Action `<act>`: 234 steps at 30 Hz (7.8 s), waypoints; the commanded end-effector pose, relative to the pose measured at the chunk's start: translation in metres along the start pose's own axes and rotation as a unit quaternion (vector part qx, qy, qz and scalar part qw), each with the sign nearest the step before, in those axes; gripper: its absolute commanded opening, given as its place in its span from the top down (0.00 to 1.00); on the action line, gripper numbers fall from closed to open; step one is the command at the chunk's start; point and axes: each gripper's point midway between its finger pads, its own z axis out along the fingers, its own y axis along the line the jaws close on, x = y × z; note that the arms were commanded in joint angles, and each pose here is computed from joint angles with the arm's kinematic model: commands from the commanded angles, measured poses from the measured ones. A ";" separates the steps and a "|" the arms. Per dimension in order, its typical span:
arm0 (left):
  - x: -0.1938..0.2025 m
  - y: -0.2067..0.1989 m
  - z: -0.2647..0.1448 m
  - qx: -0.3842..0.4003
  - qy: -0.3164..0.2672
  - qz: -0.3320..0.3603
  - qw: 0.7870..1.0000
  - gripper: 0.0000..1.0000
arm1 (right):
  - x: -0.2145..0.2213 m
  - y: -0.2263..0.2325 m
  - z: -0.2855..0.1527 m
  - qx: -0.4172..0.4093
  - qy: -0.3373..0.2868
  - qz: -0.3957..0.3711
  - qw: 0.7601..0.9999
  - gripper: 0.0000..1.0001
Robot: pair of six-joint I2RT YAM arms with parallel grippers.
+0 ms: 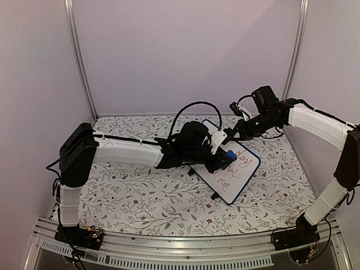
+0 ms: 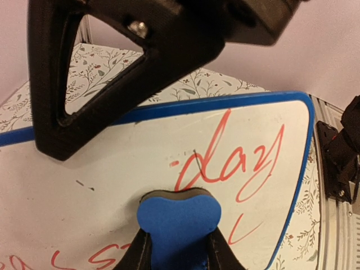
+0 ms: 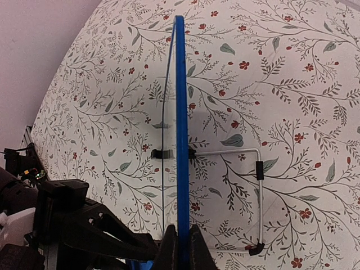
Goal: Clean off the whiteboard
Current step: Erase the whiteboard from the whiteboard stand.
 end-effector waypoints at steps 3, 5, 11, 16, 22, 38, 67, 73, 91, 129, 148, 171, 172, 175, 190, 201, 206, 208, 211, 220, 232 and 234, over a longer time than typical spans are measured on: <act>0.010 0.002 0.012 -0.004 0.029 -0.001 1.000 1.00 | 0.018 0.032 0.005 -0.058 0.034 -0.006 0.998 1.00; 0.002 0.001 0.016 -0.003 0.024 0.004 1.000 1.00 | 0.019 0.032 0.005 -0.059 0.035 -0.006 0.998 1.00; -0.007 0.003 0.018 -0.005 0.016 0.008 1.000 1.00 | 0.019 0.032 0.005 -0.059 0.036 -0.005 0.998 1.00; 0.005 0.001 0.012 -0.006 0.025 0.003 1.000 1.00 | 0.019 0.032 0.007 -0.060 0.038 -0.003 0.997 1.00; 0.005 0.005 -0.001 -0.020 0.022 0.004 1.000 1.00 | 0.017 0.032 0.008 -0.060 0.039 -0.002 0.997 1.00; -0.004 0.004 -0.004 -0.020 0.007 0.007 1.000 1.00 | 0.008 0.030 0.007 -0.049 0.037 0.000 0.998 1.00; -0.002 0.000 -0.002 -0.013 0.005 0.000 1.000 1.00 | 0.011 0.028 0.006 -0.044 0.036 0.001 0.998 1.00; -0.003 0.001 -0.003 -0.014 0.005 0.001 1.000 1.00 | 0.010 0.028 0.008 -0.045 0.037 0.001 0.998 1.00; 0.000 0.003 -0.012 -0.023 0.011 0.005 1.000 1.00 | 0.006 0.037 0.008 -0.070 0.046 0.006 0.996 0.71; 0.005 0.011 -0.050 -0.048 0.001 -0.016 0.999 1.00 | -0.032 -0.078 -0.058 0.013 -0.101 0.175 0.979 0.15; 0.007 0.014 -0.081 -0.071 0.002 -0.024 0.997 1.00 | 0.062 -0.129 0.039 -0.035 -0.006 0.297 0.954 0.51; -0.002 0.003 -0.101 -0.068 -0.010 -0.035 0.997 1.00 | 0.138 -0.085 0.104 -0.041 0.094 0.304 0.947 0.57; -0.003 0.001 -0.103 -0.068 -0.012 -0.036 0.997 1.00 | 0.141 -0.082 0.106 -0.042 0.098 0.302 0.947 0.57; -0.004 -0.003 -0.106 -0.070 -0.014 -0.036 0.997 1.00 | 0.146 -0.072 0.109 -0.044 0.103 0.301 0.947 0.57; -0.003 -0.017 -0.109 -0.063 -0.008 -0.020 0.998 1.00 | 0.086 -0.080 0.048 0.003 0.033 0.295 0.955 0.40; -0.006 -0.017 -0.093 -0.056 -0.003 0.005 0.998 1.00 | -0.023 -0.058 -0.032 0.018 0.015 0.155 0.988 0.39; -0.003 -0.014 -0.081 -0.055 0.006 0.006 0.998 1.00 | -0.045 -0.028 -0.044 -0.025 -0.004 0.123 0.992 0.39; -0.002 -0.014 -0.077 -0.054 0.007 0.005 0.999 1.00 | -0.044 -0.012 -0.042 -0.041 0.001 0.102 0.994 0.39; -0.003 -0.014 -0.073 -0.053 0.006 0.004 0.999 1.00 | -0.033 0.014 -0.027 -0.057 0.025 0.065 0.996 0.39; 0.002 -0.011 -0.073 -0.059 0.012 0.000 0.998 1.00 | -0.017 0.036 -0.006 -0.075 0.047 0.035 0.995 0.39; 0.002 -0.011 -0.072 -0.054 0.017 0.008 0.998 1.00 | -0.018 0.028 0.000 -0.061 0.051 0.029 0.996 0.38; -0.002 -0.011 -0.069 -0.053 0.014 0.009 0.998 1.00 | -0.017 0.027 0.000 -0.058 0.052 0.028 0.997 0.38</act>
